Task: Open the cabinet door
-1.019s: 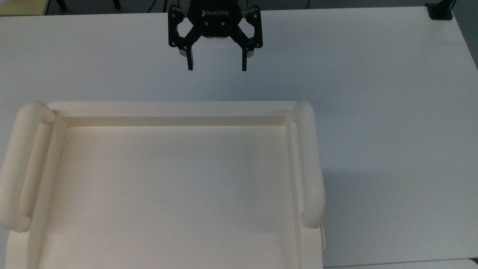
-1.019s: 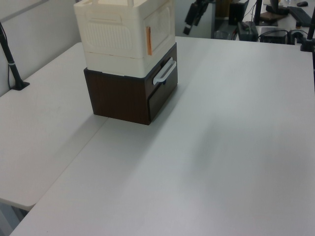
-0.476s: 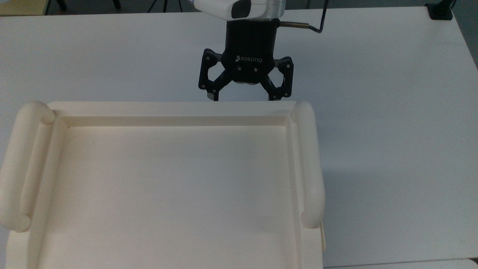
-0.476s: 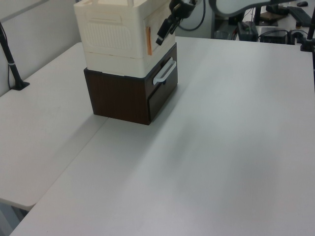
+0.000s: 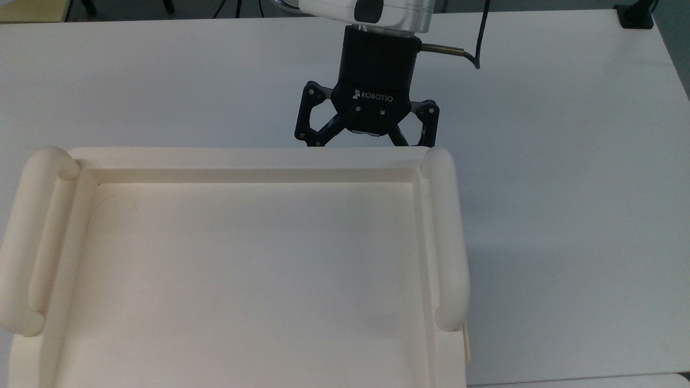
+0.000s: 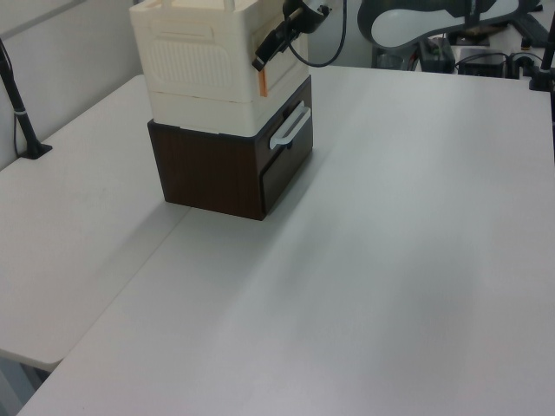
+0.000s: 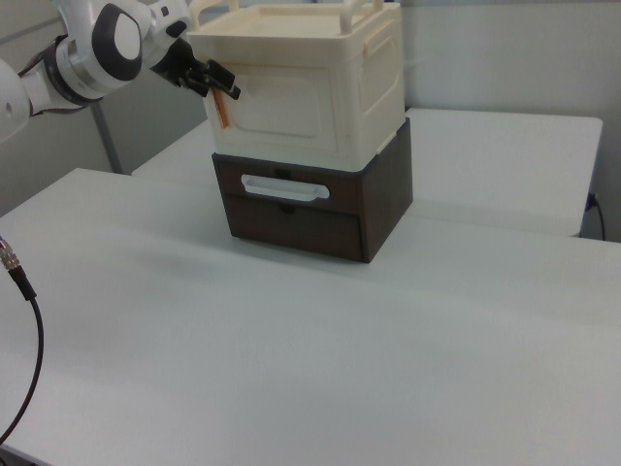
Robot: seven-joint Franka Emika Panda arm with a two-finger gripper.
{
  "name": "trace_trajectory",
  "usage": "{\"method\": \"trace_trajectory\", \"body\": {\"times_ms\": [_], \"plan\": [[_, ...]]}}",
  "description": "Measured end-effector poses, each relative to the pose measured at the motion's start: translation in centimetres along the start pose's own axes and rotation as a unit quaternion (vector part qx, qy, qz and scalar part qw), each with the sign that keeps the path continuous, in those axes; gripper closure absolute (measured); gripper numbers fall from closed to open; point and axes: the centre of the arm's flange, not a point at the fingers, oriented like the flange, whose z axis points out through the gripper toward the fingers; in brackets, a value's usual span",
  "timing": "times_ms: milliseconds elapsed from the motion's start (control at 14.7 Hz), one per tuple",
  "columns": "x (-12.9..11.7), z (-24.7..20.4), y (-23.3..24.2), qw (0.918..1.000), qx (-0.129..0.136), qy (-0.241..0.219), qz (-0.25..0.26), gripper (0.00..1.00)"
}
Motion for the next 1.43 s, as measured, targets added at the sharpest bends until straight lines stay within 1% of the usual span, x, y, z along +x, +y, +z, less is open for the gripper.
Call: {"method": "trace_trajectory", "body": {"times_ms": [68,136,204,272,340,476,612,680,747,815,951,1019,1087,1291,1427], "plan": [[-0.1,-0.1,-0.3,1.0000,0.000,0.001,-0.001,0.14],[-0.1,-0.2,-0.6,1.0000,0.000,0.002,-0.001,0.17],[-0.1,-0.2,-0.6,1.0000,-0.001,0.002,-0.001,0.17],[-0.1,-0.2,-0.7,1.0000,0.000,0.002,-0.002,0.25],[-0.2,-0.2,-0.9,1.0000,0.001,0.002,-0.003,0.35],[-0.2,-0.2,-1.1,1.0000,0.001,0.002,-0.003,0.37],[-0.4,-0.1,-1.1,1.0000,0.001,0.000,-0.004,0.50],[-0.5,0.1,-1.1,1.0000,0.000,-0.003,-0.004,0.50],[-0.6,0.4,-1.1,1.0000,-0.001,-0.006,-0.004,0.56],[-0.8,0.4,-1.3,1.0000,-0.001,-0.009,-0.001,0.67],[-1.0,0.5,-1.4,0.9998,-0.002,-0.021,0.007,0.73],[-1.1,0.5,-1.6,0.9997,0.001,-0.023,0.009,0.82],[-1.1,0.4,-1.6,0.9996,0.003,-0.026,0.012,0.84],[-1.3,0.1,-1.3,0.9990,0.003,-0.041,0.019,0.83],[-1.6,-0.6,-1.1,0.9981,-0.001,-0.059,0.021,0.83]]}}
